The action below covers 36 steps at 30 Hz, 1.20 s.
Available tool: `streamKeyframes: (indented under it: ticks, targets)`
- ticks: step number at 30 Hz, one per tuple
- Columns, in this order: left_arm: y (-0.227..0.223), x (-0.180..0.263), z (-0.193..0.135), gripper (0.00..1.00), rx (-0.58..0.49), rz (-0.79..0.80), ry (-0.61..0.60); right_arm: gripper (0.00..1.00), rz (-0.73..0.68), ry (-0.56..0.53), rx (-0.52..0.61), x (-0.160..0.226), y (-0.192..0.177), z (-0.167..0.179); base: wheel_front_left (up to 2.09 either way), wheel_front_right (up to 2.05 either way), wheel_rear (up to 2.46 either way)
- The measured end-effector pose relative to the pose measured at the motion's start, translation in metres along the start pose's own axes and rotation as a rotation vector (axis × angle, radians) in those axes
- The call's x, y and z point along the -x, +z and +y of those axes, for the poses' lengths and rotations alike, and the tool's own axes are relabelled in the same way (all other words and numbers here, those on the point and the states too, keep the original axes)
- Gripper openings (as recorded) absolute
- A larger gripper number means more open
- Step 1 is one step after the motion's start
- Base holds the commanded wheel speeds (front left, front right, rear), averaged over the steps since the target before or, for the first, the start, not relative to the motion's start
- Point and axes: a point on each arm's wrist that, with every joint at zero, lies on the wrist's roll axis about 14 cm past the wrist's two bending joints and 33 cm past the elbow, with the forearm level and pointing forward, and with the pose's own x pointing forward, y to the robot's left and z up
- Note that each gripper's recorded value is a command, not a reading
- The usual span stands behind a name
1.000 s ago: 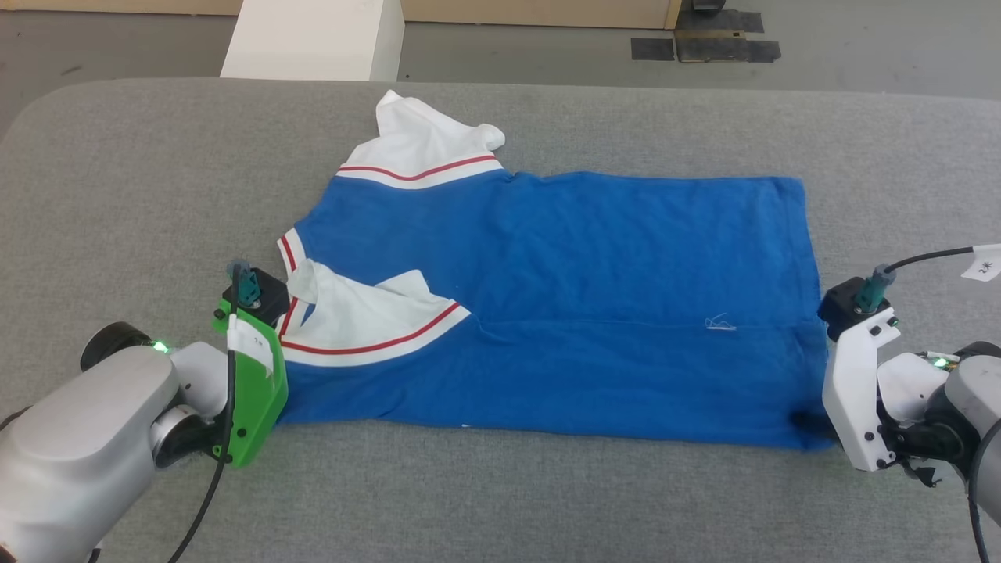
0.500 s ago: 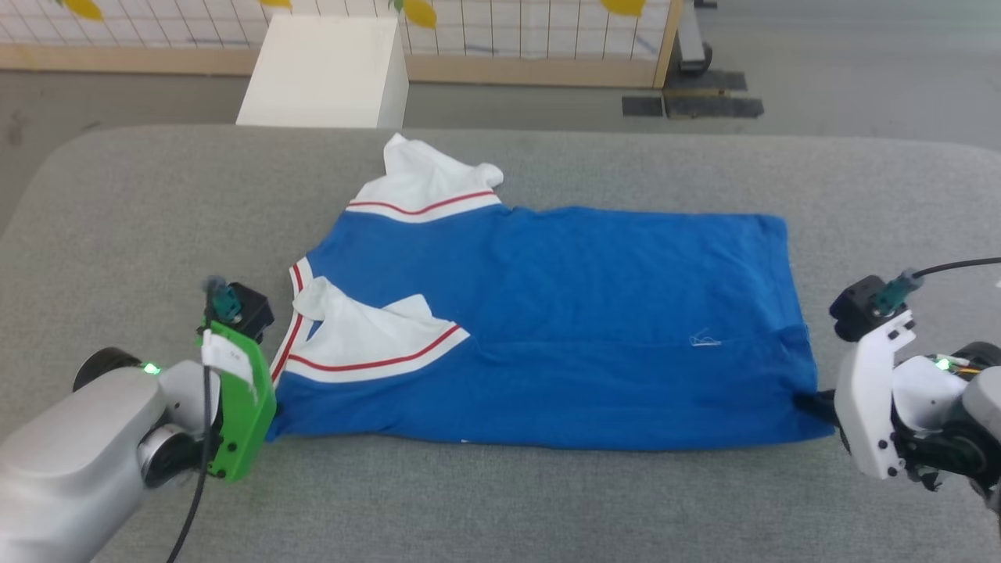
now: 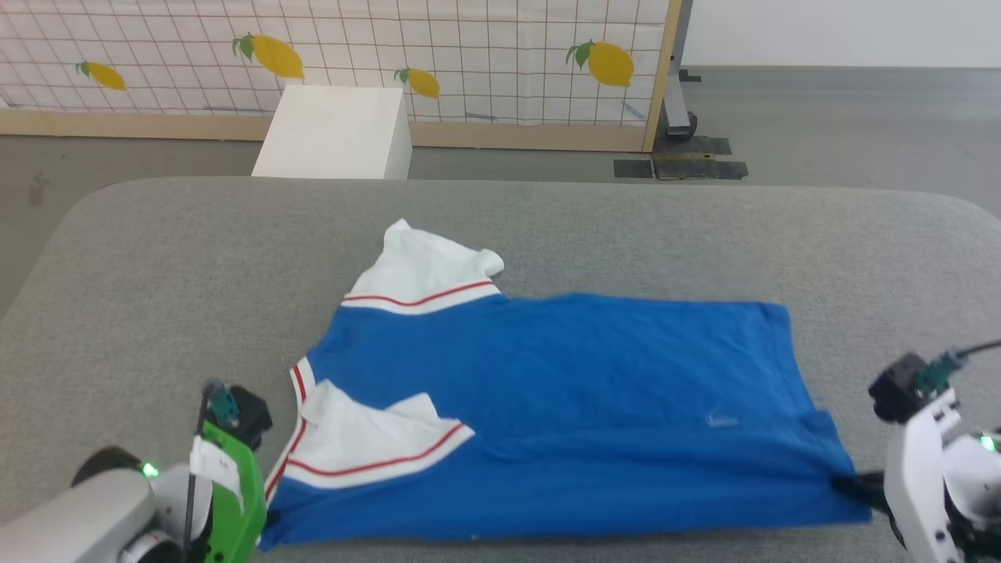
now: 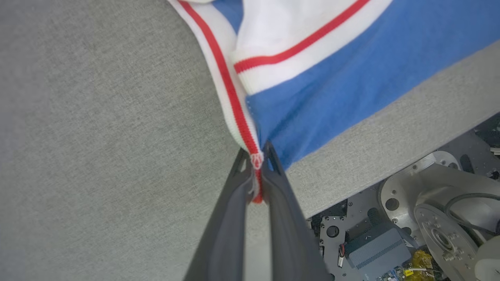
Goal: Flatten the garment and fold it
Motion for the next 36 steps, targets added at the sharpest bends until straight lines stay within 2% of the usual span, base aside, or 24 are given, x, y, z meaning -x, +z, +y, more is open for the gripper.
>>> streamKeyframes:
  ticks: [4,16,17,18,19,21,22,27,28,31,36]
  targets:
    - [-0.018,-0.004,-0.005,0.00,0.033,0.021,-0.001,0.00,0.063,0.008,-0.031,-0.002,-0.029,0.002,0.00,0.00,0.00]
    - [-0.045,-0.032,-0.011,0.00,0.148,0.113,-0.033,0.00,0.213,0.034,-0.102,-0.031,-0.081,0.012,0.00,0.00,0.00]
    - [-0.045,-0.033,-0.010,0.00,0.155,0.113,-0.033,0.07,0.204,0.033,-0.106,-0.032,-0.079,0.011,0.00,0.00,0.00]
    - [-0.045,-0.034,-0.009,0.13,0.160,0.108,-0.030,0.44,0.191,0.029,-0.104,-0.032,-0.076,0.009,0.00,0.00,0.00]
    - [-0.044,-0.034,-0.008,1.00,0.160,0.097,-0.027,1.00,0.181,0.023,-0.101,-0.032,-0.074,0.008,0.00,0.00,0.00]
    - [-0.040,-0.032,-0.006,1.00,0.167,0.057,-0.013,1.00,0.147,0.005,-0.102,-0.031,-0.068,0.004,0.00,0.00,0.00]
    - [-0.031,-0.027,0.002,1.00,0.153,-0.002,0.019,1.00,0.050,-0.020,-0.093,-0.027,-0.048,-0.002,0.00,0.00,0.00]
    - [-0.009,-0.009,0.015,1.00,0.146,-0.108,0.050,1.00,-0.197,-0.083,-0.066,-0.013,0.003,-0.018,0.00,0.00,0.00]
    - [0.021,0.009,0.034,1.00,0.084,-0.209,0.115,1.00,-0.375,-0.149,-0.041,0.003,0.040,-0.034,0.00,0.00,0.00]
    - [0.073,0.032,0.060,1.00,-0.007,-0.380,0.222,1.00,-0.565,-0.211,-0.017,0.021,0.077,-0.044,0.00,0.00,0.00]
    - [0.131,0.053,0.087,1.00,-0.110,-0.543,0.342,1.00,-0.809,-0.265,0.007,0.045,0.119,-0.040,0.00,0.00,0.00]
